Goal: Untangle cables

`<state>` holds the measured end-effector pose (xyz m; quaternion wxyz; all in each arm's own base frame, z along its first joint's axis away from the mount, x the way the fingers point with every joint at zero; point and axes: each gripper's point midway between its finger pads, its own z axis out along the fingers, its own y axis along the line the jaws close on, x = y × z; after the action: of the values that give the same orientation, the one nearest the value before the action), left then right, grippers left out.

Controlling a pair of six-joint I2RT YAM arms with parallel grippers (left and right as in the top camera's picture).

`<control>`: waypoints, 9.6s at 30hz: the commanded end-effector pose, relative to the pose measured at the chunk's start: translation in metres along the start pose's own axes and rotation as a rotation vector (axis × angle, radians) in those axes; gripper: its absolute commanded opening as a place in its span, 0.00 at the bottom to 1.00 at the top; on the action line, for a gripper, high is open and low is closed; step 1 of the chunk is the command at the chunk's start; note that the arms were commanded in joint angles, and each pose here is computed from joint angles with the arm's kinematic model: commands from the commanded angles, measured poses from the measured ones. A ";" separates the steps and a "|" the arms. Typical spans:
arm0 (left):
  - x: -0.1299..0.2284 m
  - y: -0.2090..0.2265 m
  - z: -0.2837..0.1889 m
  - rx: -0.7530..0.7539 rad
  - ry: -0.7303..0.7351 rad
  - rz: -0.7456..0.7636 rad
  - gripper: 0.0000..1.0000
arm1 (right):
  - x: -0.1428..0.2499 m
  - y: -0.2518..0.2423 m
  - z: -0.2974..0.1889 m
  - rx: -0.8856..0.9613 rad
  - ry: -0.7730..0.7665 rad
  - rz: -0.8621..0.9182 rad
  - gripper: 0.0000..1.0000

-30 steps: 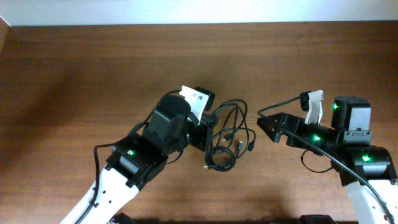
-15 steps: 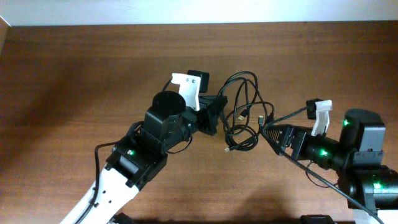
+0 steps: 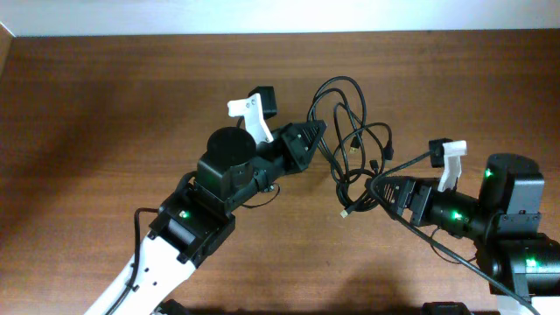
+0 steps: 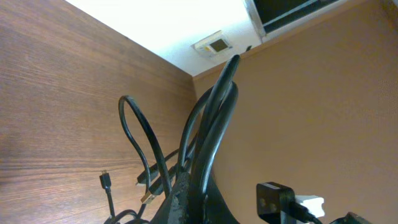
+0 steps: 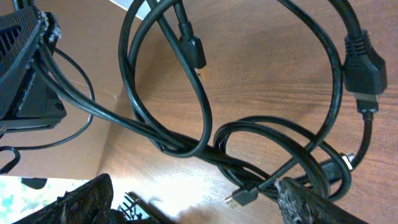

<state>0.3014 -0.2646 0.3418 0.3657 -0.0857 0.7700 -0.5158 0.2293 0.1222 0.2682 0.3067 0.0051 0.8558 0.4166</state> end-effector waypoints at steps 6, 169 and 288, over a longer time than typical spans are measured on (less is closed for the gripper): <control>0.004 -0.035 -0.005 0.132 0.048 -0.044 0.00 | -0.012 0.007 0.002 -0.025 -0.020 -0.045 0.82; 0.040 0.201 -0.053 -1.020 0.180 0.454 0.00 | -0.029 -0.056 0.018 0.245 -0.042 0.024 0.99; 0.025 0.078 -0.056 -0.479 -0.003 0.069 0.99 | -0.016 -0.039 0.080 -0.006 0.181 0.415 0.04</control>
<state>0.2794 -0.1937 0.2750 0.3840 -0.1665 0.8621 -0.2858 0.2894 0.1462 0.2032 0.1218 0.1597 0.8625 0.4645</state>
